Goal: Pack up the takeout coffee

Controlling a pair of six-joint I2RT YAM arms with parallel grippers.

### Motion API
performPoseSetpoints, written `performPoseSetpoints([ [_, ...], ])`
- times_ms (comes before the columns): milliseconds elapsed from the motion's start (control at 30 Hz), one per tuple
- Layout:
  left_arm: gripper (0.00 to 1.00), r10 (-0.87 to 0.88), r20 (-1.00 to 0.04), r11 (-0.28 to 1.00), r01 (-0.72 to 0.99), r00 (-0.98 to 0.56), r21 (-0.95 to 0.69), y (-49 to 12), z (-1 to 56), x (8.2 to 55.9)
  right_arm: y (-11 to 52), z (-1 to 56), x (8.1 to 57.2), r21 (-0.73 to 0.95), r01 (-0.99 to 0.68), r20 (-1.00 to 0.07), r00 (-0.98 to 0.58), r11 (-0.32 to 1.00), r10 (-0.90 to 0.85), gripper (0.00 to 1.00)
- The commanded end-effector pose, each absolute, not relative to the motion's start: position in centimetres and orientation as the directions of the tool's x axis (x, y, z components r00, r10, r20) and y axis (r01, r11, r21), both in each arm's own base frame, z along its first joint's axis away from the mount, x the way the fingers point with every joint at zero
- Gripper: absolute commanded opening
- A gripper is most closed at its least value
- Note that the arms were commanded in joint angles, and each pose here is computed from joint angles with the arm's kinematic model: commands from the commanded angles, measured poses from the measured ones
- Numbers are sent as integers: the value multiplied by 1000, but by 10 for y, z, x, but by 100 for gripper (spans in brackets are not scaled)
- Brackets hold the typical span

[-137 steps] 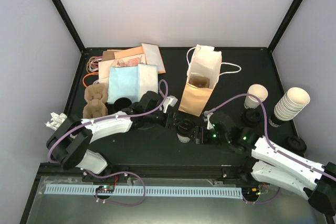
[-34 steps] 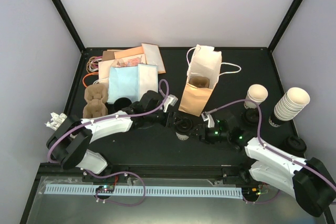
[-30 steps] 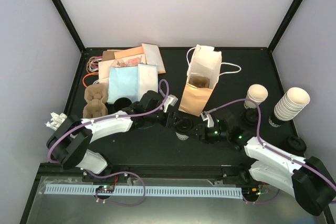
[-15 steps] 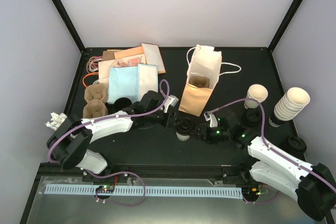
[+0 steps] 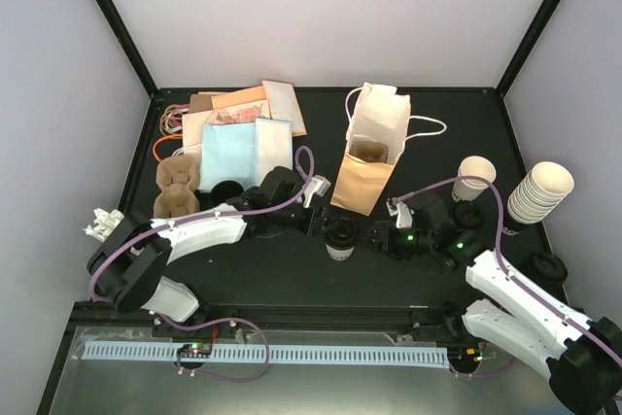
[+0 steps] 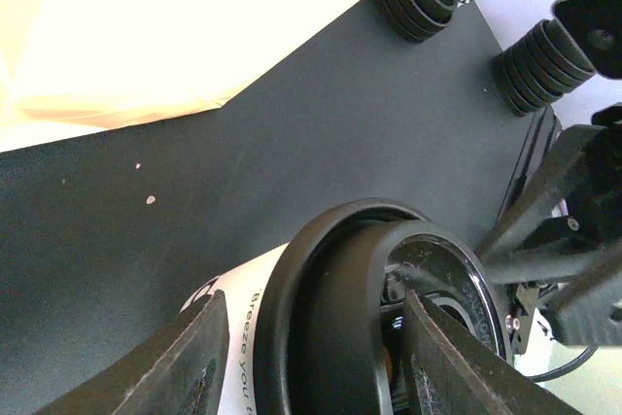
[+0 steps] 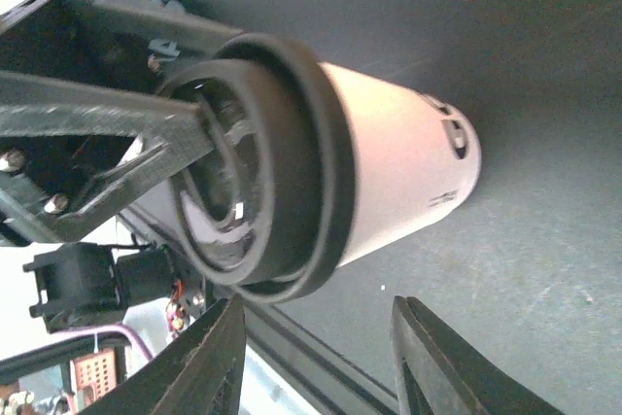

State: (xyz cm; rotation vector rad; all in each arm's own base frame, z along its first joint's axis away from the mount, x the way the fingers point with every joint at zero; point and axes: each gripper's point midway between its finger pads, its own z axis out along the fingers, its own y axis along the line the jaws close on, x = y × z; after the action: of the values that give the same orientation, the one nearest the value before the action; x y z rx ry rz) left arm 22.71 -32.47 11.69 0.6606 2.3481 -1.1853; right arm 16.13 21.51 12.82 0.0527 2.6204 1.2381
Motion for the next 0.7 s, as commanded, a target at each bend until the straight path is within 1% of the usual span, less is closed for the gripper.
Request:
performPoseSetpoints([
  [0,50,275,-478,624,533,-834,-571,-307,82,220,209,119,168,773,-48,-193,-968,633,162,44],
  [200,50,275,-483,625,536,-831,-567,-307,83,221,214,111,168,799,-45,-172,-972,600,157,40],
  [500,50,283,-480,628,539,-830,-561,-305,82,220,214,124,174,808,-75,-218,-960,584,178,39],
  [667,50,284,-481,631,539,-830,-558,-305,83,221,215,116,174,800,-60,-201,-964,597,173,39],
])
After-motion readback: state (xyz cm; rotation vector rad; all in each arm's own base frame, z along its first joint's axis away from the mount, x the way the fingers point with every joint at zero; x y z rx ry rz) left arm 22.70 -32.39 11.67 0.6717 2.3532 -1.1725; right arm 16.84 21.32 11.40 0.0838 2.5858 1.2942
